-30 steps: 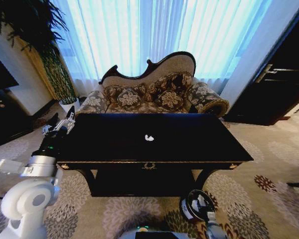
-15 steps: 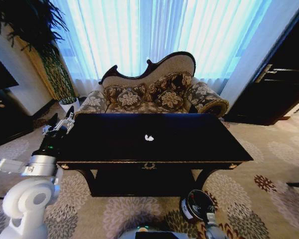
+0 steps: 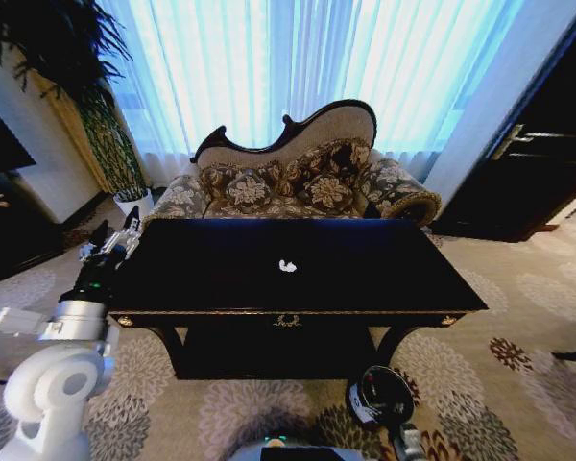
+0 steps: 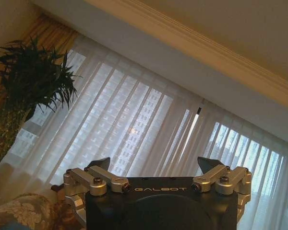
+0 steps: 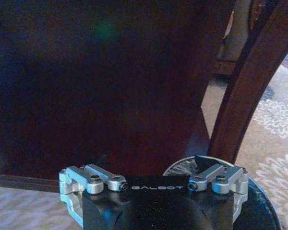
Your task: Move to the front of the table and place the trash on the table into the trash bin.
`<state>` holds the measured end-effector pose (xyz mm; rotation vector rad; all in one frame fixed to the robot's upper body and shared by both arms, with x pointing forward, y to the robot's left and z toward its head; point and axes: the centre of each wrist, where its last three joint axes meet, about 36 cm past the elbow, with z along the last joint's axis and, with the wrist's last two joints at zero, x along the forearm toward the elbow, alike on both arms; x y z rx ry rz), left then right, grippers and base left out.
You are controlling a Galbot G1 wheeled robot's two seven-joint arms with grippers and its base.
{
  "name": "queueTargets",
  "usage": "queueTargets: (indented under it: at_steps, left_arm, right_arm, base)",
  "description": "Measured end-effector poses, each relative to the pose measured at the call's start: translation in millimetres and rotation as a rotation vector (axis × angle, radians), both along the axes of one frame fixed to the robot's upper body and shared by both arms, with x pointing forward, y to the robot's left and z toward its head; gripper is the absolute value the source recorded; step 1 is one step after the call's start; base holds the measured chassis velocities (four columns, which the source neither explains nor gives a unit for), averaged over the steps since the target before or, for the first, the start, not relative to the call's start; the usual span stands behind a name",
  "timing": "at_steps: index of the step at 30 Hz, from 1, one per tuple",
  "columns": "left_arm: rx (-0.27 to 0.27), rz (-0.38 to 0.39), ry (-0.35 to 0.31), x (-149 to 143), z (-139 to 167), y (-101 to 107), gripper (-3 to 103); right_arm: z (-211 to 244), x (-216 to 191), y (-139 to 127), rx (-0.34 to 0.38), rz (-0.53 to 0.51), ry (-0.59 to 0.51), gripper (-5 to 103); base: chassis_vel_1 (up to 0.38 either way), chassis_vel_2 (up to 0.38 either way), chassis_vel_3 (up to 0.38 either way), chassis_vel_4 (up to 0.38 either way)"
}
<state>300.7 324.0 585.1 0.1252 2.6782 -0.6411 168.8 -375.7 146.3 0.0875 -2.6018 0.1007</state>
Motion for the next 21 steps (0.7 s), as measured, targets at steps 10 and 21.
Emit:
queueTargets:
  at_steps: [10,21]
  left_arm:
    - [0.016,0.009,0.015,-3,-3,-3,100]
    - [0.018,0.039,0.021,-12,-1,-1,100]
  right_arm:
    - [93,-28,64,0.189,-0.009,-0.122,100]
    - [190,-7,85,0.273,-0.015,-0.298,100]
  base:
    - [0.0,0.0,0.0,0.0]
    - [0.0,0.0,0.0,0.0]
